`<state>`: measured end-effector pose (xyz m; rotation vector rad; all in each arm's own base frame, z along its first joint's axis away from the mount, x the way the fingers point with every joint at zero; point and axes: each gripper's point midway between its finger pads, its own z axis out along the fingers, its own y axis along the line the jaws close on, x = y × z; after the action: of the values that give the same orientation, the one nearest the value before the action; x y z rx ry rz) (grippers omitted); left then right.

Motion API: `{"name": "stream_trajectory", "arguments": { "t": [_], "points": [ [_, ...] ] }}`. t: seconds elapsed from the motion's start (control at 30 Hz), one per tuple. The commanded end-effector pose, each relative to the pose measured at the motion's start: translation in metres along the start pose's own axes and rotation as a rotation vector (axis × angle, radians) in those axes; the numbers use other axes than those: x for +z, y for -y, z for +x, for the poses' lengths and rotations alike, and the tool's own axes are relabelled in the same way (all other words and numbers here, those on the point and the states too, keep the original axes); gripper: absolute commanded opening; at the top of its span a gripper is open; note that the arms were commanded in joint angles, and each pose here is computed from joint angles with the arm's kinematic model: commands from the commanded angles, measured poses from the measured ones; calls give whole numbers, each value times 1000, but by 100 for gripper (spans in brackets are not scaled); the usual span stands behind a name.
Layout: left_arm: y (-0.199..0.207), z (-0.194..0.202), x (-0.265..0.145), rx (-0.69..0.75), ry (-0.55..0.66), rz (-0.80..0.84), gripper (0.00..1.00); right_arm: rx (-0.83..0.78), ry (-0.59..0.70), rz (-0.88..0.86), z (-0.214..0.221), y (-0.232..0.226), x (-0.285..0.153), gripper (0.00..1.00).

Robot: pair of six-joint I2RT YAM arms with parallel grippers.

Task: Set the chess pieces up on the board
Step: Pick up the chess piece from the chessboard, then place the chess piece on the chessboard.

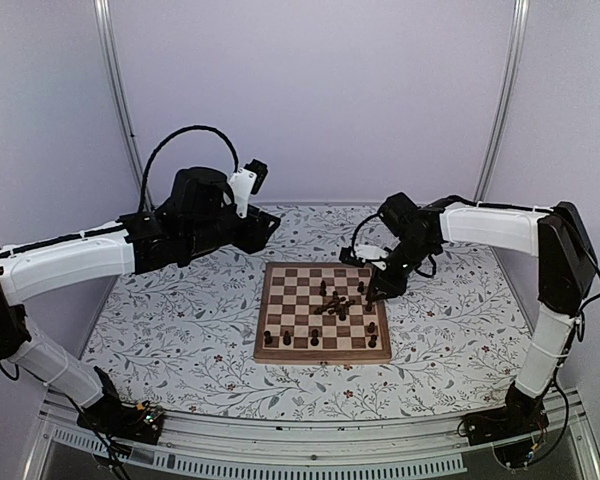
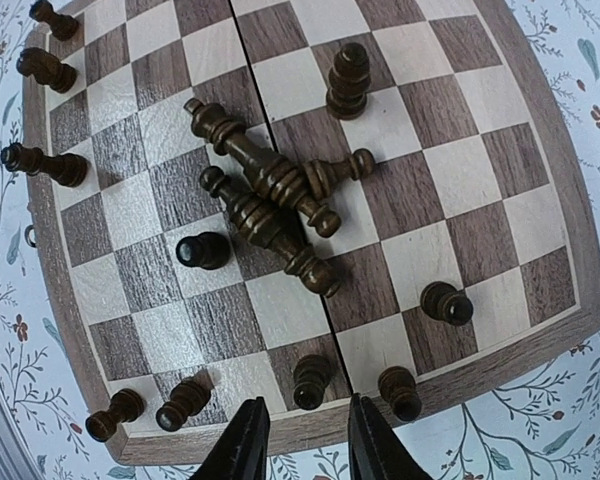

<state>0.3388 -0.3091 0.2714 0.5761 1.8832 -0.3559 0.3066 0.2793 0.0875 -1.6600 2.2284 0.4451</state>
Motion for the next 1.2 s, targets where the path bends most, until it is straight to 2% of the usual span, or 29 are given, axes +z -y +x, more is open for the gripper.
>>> {"name": "stream_trajectory", "arguments": {
  "t": [0.0, 0.3, 0.4, 0.53, 0.6, 0.87, 1.17],
  "points": [
    [3, -6, 2, 14, 2, 15, 54, 21, -14, -4, -1, 4, 10, 32],
    [5, -6, 2, 15, -1, 26, 54, 44, -58, -24, 7, 7, 27, 30],
    [5, -6, 2, 17, -1, 26, 55, 49, -63, -50, 8, 3, 30, 23],
    [6, -6, 2, 19, -1, 29, 54, 48, -55, -73, 5, 1, 29, 7],
    [5, -6, 2, 19, -2, 29, 55, 40, -46, -72, -1, 0, 25, 4],
    [6, -5, 3, 21, -4, 33, 54, -58, -26, -131, -20, -39, 15, 3],
    [7, -6, 3, 21, -4, 39, 54, -106, -77, -173, -8, -60, 24, 4]
  ]
}}
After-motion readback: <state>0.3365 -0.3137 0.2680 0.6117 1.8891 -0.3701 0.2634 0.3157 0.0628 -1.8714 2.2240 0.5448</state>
